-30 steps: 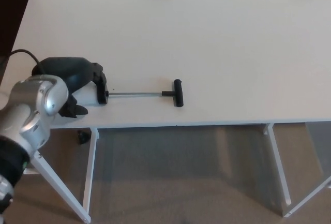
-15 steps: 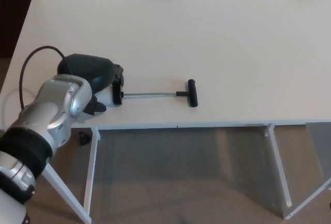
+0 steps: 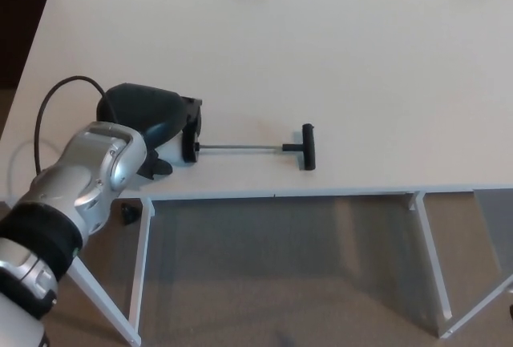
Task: The robot walks towards a desk on which an air pump is kept in the middle. It lifts it up and holds it with its left hand and uses its right hand to compress it by pushing its handle inwards.
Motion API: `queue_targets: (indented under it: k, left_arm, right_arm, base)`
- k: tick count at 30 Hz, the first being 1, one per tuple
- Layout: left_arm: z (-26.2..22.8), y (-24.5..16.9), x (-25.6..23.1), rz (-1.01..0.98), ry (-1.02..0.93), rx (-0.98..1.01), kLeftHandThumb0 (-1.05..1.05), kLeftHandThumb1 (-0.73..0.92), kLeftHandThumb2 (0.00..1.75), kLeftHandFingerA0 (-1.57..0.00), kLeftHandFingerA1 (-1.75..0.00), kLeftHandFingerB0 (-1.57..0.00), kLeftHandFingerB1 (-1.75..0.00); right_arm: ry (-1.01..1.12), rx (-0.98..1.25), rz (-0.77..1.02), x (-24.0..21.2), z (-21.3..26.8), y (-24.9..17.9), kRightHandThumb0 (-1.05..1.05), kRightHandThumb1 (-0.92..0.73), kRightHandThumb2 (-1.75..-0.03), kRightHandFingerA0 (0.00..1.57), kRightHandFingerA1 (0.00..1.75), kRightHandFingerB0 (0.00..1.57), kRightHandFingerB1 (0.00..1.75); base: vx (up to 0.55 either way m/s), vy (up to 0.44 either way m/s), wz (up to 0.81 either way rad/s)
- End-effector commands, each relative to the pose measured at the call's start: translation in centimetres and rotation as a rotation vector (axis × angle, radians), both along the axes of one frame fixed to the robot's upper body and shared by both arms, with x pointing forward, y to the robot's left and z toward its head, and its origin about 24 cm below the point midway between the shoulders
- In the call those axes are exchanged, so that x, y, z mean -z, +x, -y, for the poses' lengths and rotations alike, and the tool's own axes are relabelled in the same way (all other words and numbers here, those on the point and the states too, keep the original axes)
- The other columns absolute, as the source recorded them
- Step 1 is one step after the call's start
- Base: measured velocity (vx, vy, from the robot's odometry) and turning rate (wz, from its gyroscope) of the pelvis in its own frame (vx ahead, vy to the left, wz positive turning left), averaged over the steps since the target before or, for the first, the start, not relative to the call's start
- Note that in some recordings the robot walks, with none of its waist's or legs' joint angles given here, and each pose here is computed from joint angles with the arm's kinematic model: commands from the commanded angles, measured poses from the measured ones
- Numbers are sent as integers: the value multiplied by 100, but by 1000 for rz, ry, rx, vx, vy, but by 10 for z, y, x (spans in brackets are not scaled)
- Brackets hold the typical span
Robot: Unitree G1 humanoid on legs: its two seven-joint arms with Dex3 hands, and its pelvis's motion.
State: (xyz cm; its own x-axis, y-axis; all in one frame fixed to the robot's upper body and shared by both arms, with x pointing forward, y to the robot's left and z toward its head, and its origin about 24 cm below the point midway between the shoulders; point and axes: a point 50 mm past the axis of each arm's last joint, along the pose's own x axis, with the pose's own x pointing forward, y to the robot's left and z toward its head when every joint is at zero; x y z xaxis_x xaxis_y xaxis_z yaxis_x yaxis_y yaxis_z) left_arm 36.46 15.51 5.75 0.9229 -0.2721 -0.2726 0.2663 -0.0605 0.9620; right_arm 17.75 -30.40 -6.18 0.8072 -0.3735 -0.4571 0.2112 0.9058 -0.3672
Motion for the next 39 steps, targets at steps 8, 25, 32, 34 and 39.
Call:
queue_targets:
  k: [8,25,32,34,39]
  left_arm:
    - [-1,0,-35,174,-133,86,-14,77,57,-61,-175,-43,-156]
    - [-13,-10,-63,231,-66,174,-11,78,56,-66,-173,-59,-132]
    - [-7,-8,-70,214,-24,186,-16,82,61,-69,-166,-69,-89]
    - [-4,-10,-71,217,-24,205,-26,67,69,-92,-155,-81,-62]
    - [-1,-11,-76,250,11,260,-19,71,59,-72,-168,-79,-76]
  right_arm:
    - [23,-106,181,-39,-25,-11,-42,-56,-59,80,46,63,43]
    - [-28,-161,891,-176,-83,-130,-44,-70,-62,77,43,65,41]
    - [-240,-256,1318,-253,-101,-123,-60,-80,-65,27,29,29,30]
    - [-240,-284,1410,-269,-109,-109,-34,-55,-108,0,49,0,48]
    - [-281,-324,1452,-280,-114,-75,-71,-67,-102,4,31,3,30]
  base:
    - [0,0,0]
    - [0,0,0]
    - [0,0,0]
    - [0,0,0]
    - [0,0,0]
